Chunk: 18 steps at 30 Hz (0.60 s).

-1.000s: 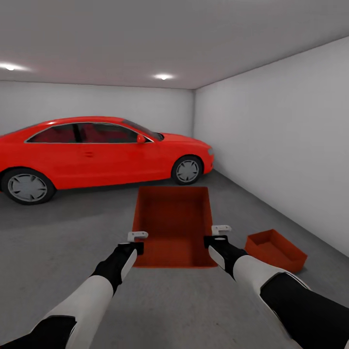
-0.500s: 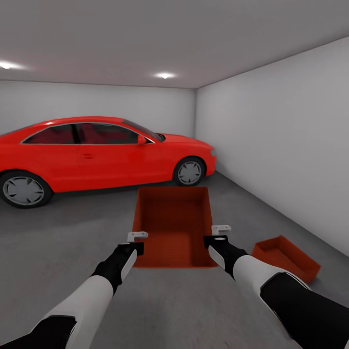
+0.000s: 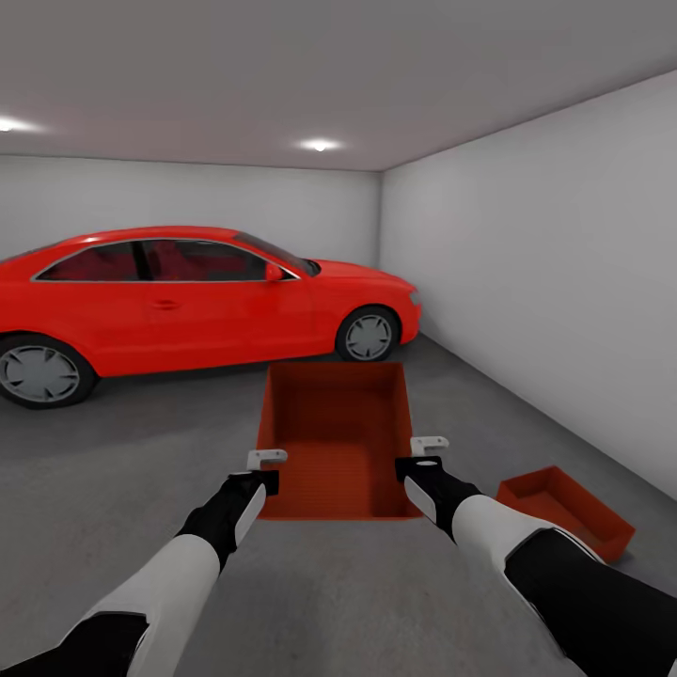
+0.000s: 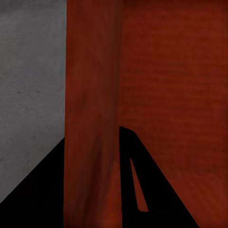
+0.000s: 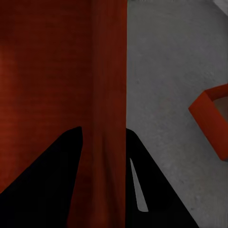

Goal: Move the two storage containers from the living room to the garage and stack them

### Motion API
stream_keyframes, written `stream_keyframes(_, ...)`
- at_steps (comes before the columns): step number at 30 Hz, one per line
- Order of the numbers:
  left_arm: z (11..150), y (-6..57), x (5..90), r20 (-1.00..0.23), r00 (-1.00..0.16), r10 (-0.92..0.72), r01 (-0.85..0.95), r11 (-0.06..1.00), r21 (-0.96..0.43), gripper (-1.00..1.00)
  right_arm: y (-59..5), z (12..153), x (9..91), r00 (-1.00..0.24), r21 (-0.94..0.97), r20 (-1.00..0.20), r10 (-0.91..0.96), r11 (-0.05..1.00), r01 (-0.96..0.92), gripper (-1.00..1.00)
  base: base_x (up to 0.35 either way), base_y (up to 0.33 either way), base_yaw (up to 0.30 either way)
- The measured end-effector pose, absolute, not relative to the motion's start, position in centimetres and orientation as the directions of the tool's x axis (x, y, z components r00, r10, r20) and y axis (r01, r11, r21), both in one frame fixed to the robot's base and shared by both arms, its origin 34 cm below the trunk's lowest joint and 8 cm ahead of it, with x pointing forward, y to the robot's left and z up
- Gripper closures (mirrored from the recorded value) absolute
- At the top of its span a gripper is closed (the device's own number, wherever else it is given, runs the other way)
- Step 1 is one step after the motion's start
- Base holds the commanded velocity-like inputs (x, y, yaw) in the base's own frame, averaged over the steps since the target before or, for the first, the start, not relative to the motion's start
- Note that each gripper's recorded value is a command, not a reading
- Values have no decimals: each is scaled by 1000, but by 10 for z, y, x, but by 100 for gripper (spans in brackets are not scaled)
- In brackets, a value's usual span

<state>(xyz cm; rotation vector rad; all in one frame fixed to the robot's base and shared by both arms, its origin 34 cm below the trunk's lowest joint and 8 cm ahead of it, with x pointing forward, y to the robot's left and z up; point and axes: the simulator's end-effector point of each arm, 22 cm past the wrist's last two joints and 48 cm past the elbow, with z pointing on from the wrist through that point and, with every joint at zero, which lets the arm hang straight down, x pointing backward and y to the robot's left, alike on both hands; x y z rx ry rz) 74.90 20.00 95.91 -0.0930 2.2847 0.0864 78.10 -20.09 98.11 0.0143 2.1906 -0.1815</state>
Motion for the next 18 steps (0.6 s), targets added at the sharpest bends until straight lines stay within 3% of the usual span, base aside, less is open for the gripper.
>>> stream_keyframes(18,959,200,749,-755,-655,-38,-96,995,32,100,-201,981,781,-587,-126,-808,-56,989,78,100,176,0,-257)
